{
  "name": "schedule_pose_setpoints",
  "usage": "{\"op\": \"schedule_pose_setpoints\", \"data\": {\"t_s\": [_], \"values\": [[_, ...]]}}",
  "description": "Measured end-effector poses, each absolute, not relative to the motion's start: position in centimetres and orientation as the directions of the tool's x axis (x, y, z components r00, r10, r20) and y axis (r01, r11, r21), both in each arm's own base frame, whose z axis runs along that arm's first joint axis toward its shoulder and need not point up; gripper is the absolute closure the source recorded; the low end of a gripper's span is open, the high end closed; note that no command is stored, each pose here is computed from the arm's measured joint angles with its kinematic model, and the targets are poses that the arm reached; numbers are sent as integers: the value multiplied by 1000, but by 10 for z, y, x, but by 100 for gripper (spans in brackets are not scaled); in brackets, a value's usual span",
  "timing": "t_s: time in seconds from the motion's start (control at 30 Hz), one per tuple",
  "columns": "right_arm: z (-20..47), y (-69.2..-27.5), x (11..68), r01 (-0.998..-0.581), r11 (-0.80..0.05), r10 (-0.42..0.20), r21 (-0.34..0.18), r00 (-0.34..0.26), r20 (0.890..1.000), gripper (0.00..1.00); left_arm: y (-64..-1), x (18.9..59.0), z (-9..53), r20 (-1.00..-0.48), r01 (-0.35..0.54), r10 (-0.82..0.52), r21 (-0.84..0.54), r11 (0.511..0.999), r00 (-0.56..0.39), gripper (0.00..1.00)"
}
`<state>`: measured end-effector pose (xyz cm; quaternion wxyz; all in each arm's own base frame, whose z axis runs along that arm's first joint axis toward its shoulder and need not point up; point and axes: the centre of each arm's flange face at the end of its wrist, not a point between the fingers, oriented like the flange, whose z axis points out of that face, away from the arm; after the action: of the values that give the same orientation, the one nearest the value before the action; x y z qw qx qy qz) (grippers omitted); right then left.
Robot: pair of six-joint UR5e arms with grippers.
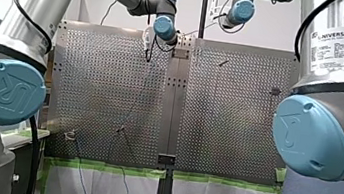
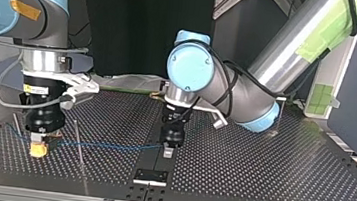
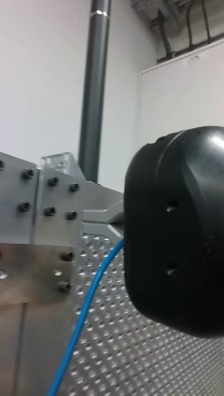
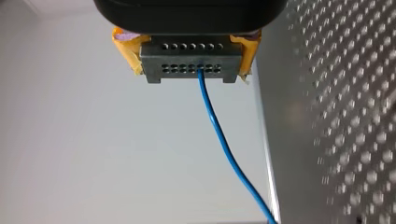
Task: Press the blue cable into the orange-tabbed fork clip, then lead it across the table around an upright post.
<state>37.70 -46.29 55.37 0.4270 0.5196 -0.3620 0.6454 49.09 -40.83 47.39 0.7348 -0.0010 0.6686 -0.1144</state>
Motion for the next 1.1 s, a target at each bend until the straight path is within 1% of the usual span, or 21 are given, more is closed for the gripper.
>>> {"op": "schedule_pose_setpoints", "data": {"t_s": [0.2, 0.53, 0.8, 1.1], "values": [[546, -477, 359, -940, -340, 165, -19, -80, 983, 100, -433, 491, 476, -980, 208, -191, -175, 962, 60, 100], [540, -485, 350, -947, -321, 156, -17, -71, 985, 100, -473, 493, 466, -978, 265, -207, -197, 944, 7, 100], [522, -501, 338, -956, -293, 129, -17, -57, 990, 100, -484, 496, 490, -965, 299, -259, -238, 924, 33, 100], [513, -515, 326, -963, -269, 116, -16, -49, 992, 100, -510, 506, 479, -961, 357, -276, -262, 897, -12, 100]]}}
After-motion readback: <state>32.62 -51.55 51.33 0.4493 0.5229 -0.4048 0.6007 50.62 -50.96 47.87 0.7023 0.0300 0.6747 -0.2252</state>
